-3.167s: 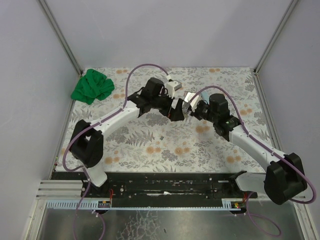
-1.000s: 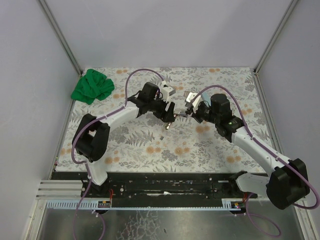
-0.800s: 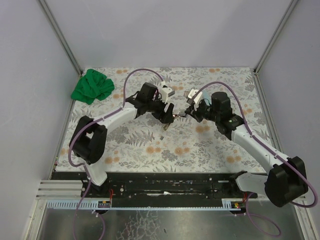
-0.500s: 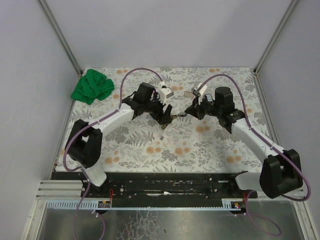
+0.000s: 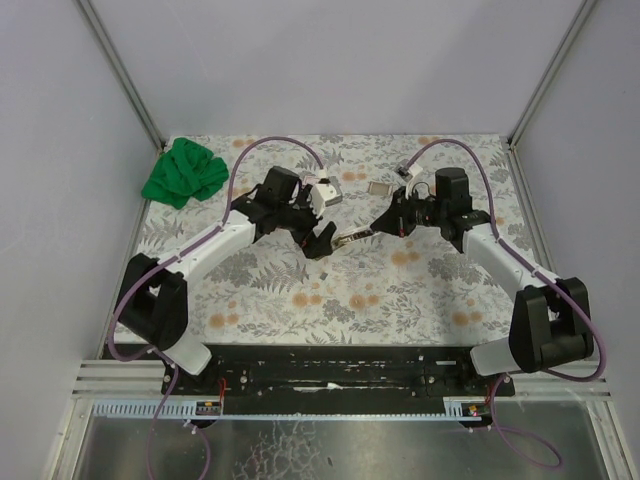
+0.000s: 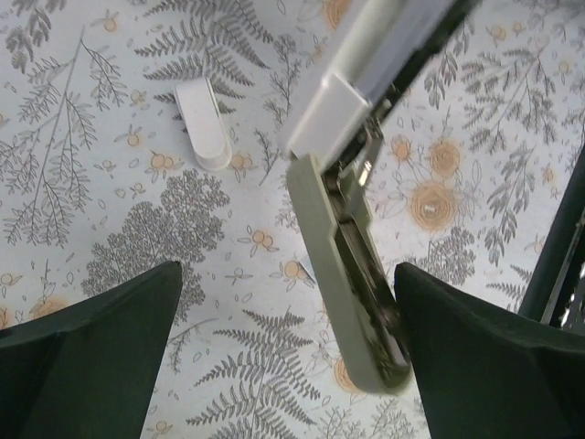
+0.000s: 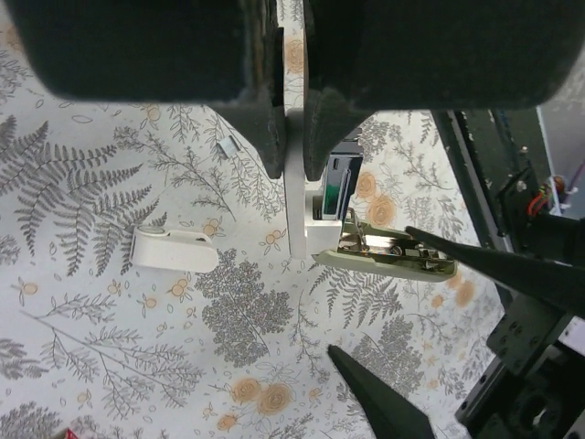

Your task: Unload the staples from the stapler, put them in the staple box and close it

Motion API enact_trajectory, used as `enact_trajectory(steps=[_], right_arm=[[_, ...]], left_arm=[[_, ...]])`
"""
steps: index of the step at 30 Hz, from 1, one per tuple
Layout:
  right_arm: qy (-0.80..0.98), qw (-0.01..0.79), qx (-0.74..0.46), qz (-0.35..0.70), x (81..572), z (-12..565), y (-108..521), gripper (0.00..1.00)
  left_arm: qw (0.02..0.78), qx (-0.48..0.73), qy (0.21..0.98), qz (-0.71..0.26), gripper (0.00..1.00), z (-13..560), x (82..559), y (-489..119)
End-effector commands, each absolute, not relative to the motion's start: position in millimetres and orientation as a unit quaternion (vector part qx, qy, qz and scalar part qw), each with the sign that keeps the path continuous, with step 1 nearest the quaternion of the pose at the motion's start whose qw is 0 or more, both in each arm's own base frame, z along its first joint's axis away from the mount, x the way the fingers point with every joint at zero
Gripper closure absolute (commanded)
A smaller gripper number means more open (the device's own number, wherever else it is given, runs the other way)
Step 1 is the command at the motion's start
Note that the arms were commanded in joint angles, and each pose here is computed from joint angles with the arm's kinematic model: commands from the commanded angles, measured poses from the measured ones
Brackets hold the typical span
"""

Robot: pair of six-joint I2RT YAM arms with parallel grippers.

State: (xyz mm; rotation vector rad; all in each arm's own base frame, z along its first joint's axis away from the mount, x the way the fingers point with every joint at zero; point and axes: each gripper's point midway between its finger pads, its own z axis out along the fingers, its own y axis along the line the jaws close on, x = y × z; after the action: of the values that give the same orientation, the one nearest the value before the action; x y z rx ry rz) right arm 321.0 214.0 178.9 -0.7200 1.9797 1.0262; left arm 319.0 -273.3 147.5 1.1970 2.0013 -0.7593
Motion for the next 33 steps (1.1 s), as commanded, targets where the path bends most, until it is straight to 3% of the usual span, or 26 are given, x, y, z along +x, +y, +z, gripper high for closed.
enact_trajectory(steps=[1, 20, 33], right_arm=[[0.752, 0.408, -0.262, 0.446, 335, 217, 217, 1.0], [0.765, 0.314, -0.175, 0.535, 331, 193, 228, 1.0], [0.794, 0.322, -0.174, 0.486, 339, 174, 224, 1.0]], left_arm=[[0.306, 0.488, 0.767, -0.281, 0.0, 134, 298, -254], [0.329, 0.493, 0.76, -0.267, 0.0, 143, 296, -252], [0.357, 0.451, 0.769, -0.278, 0.0, 172, 320, -297]])
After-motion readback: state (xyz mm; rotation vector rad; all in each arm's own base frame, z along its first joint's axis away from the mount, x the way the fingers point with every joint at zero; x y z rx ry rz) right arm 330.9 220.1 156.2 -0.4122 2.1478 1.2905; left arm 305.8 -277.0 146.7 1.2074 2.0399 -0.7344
